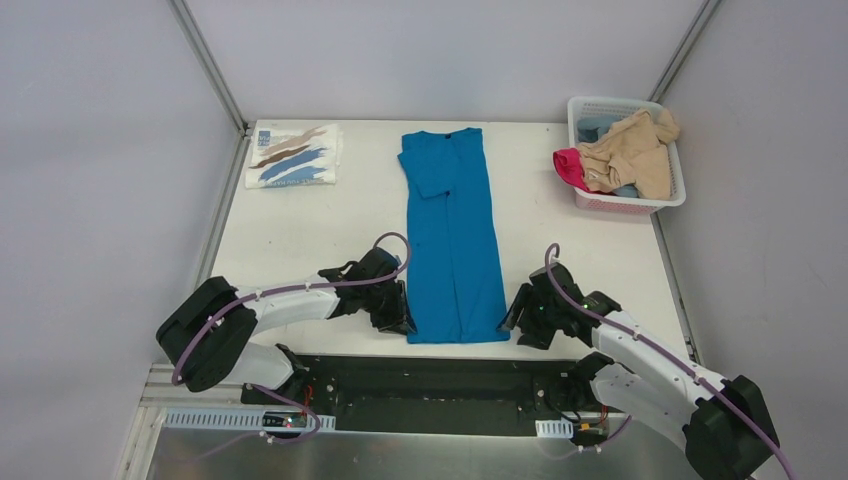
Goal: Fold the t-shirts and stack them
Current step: Grab the bottom of the folded rectangular tshirt with both arms, then fold the folded rectangular tshirt in 1/3 of the way
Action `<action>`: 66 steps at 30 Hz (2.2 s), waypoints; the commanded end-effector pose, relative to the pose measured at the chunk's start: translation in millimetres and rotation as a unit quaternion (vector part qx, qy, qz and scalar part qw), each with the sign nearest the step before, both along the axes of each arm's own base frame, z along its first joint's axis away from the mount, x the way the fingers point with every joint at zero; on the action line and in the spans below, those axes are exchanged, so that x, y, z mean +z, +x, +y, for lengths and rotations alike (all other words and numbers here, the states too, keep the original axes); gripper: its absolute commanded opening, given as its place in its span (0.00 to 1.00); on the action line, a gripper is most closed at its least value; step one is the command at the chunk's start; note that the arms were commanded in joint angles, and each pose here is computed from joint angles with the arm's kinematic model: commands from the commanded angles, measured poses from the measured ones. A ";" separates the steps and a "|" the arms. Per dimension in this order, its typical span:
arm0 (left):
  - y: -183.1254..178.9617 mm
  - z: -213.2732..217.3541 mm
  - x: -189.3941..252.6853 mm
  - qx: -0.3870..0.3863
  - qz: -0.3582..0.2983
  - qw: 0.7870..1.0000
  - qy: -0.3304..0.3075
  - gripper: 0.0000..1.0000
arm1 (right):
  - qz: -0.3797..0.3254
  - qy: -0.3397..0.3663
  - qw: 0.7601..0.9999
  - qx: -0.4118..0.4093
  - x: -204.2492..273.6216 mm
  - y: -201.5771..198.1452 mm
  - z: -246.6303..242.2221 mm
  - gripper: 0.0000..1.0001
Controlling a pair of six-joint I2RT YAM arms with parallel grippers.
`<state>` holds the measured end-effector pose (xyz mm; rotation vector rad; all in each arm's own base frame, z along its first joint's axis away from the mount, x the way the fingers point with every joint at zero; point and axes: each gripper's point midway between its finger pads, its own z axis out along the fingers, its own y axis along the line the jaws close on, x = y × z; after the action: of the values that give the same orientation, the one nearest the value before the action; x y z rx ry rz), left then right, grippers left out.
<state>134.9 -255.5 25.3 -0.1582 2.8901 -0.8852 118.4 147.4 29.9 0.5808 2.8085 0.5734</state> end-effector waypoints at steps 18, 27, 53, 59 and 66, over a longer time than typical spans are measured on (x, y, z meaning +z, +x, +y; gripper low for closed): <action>-19.7 -1.8 -1.0 -0.006 0.037 0.999 -0.011 0.00 | 0.014 0.086 0.995 0.038 -0.1 -8.1 26.9 0.00; -7.0 -14.8 22.8 -0.014 0.003 0.999 -0.042 0.00 | -0.041 0.112 0.992 0.041 25.7 4.2 32.7 0.00; 193.4 -11.6 98.5 0.068 -0.165 0.983 -0.049 0.00 | -0.263 0.088 0.960 -0.036 131.8 203.0 61.6 0.00; 233.0 -4.2 104.1 0.087 -0.186 0.978 -0.040 0.00 | -0.276 0.066 0.958 -0.049 137.3 239.9 59.4 0.00; 274.9 -1.1 101.8 0.098 -0.197 0.975 -0.036 0.00 | -0.285 0.059 0.955 -0.056 133.9 273.6 58.7 0.00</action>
<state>384.0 -259.0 118.0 -0.2685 2.4763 -0.8885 358.3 205.4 140.8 0.5225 2.2961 0.7459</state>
